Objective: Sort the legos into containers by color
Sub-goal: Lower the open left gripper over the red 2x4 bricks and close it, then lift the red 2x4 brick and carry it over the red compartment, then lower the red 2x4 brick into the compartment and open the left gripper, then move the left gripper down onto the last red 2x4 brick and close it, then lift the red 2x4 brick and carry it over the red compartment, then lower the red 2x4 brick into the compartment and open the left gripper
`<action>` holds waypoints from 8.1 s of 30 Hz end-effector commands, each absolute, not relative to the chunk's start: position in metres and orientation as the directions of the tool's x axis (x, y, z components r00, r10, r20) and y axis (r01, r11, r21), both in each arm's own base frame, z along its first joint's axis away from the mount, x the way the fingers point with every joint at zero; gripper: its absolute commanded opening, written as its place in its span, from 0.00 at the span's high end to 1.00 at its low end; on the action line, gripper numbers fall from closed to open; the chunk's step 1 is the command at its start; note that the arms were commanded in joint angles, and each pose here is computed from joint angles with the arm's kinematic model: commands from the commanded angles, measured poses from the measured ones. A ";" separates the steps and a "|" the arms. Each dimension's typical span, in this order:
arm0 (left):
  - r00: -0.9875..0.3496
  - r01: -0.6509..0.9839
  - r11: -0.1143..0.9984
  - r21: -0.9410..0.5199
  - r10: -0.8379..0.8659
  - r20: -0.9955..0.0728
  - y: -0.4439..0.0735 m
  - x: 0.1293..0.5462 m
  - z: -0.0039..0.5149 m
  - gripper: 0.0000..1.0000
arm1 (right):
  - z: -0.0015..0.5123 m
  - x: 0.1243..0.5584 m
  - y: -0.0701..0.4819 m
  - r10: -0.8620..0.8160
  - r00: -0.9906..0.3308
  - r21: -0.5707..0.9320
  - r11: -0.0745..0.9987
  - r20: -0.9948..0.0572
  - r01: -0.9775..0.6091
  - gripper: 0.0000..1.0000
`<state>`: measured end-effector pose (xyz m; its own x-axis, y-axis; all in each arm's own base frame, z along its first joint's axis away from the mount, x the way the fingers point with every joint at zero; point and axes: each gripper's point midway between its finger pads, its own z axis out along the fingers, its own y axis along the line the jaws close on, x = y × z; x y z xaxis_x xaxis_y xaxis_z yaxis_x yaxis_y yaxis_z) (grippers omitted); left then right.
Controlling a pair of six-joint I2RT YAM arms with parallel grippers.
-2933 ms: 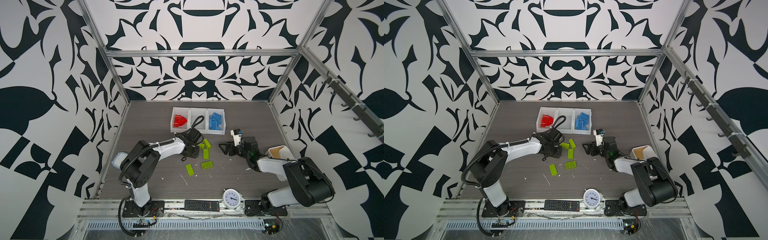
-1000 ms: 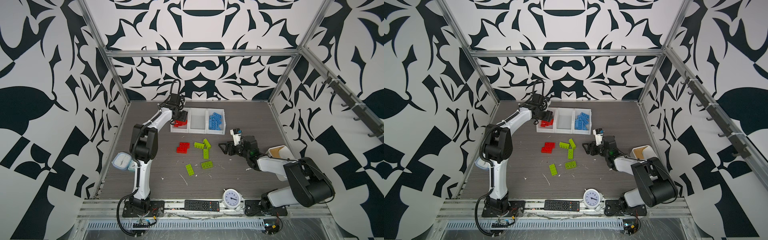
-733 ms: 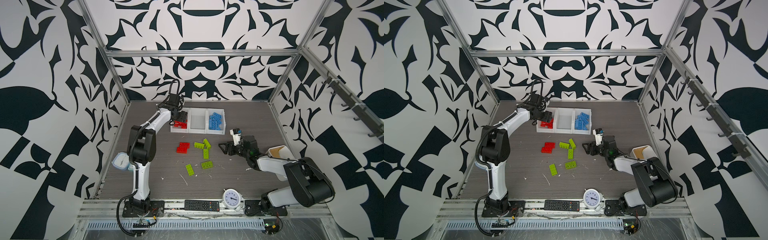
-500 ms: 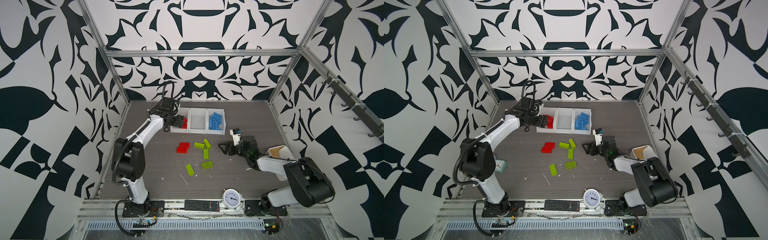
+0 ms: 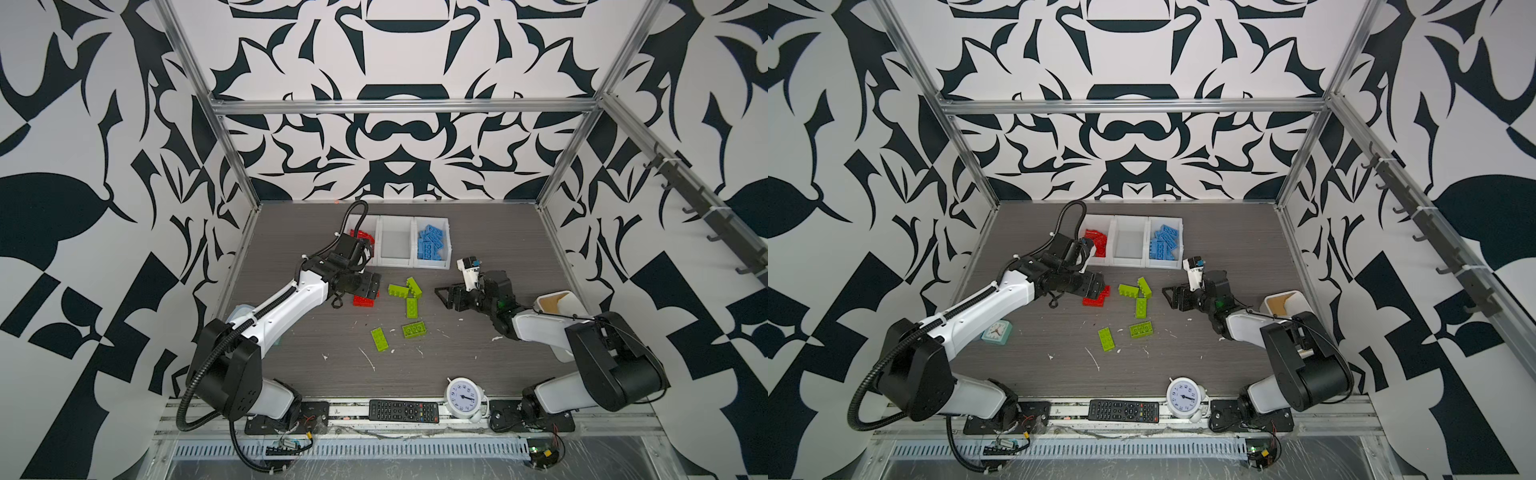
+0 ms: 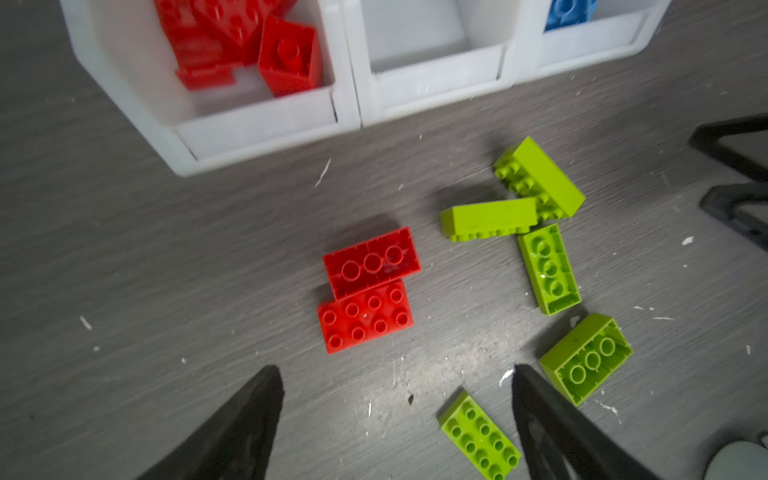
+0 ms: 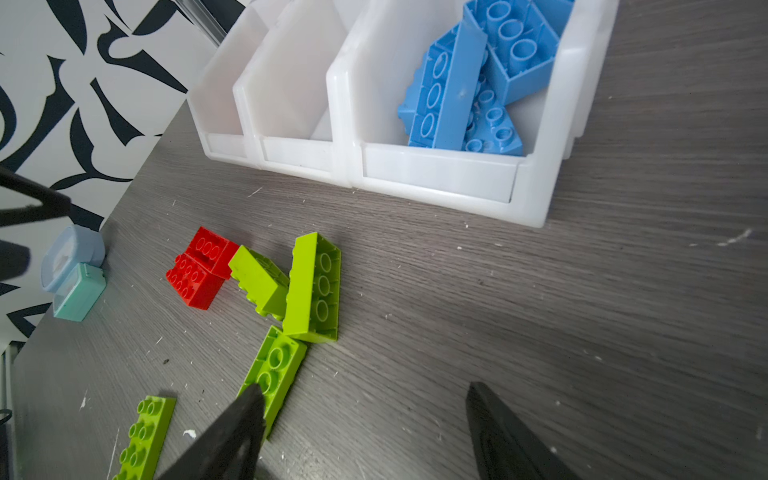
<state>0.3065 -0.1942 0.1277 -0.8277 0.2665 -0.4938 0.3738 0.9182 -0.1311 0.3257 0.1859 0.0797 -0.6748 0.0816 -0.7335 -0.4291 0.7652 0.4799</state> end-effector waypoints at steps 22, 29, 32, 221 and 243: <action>-0.919 0.258 0.964 -0.071 0.222 -0.326 -0.194 0.300 0.043 0.04 | 0.094 0.333 0.196 0.067 -0.644 0.468 0.744 -0.762 -0.476 0.22; -0.924 0.251 0.966 -0.066 0.219 -0.314 -0.198 0.307 0.030 0.09 | 0.093 0.332 0.196 0.066 -0.646 0.469 0.745 -0.761 -0.475 0.22; -0.926 0.250 0.966 -0.072 0.217 -0.309 -0.200 0.308 0.028 0.12 | 0.092 0.332 0.196 0.065 -0.648 0.469 0.745 -0.759 -0.474 0.22; -0.790 0.304 0.951 0.060 0.287 -0.543 -0.191 0.378 0.116 0.37 | 0.094 0.329 0.204 0.036 -0.652 0.463 0.734 -0.758 -0.498 0.22; -0.740 0.333 0.943 0.026 0.278 -0.612 -0.179 0.498 0.136 0.37 | 0.092 0.329 0.206 0.028 -0.656 0.463 0.731 -0.754 -0.502 0.22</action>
<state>0.4919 -0.1833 0.1371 -0.7340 0.2728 -0.6219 0.3159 0.9478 0.0429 0.3219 0.1998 0.0784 -0.6880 0.0328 -0.7249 -0.4653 0.7467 0.4754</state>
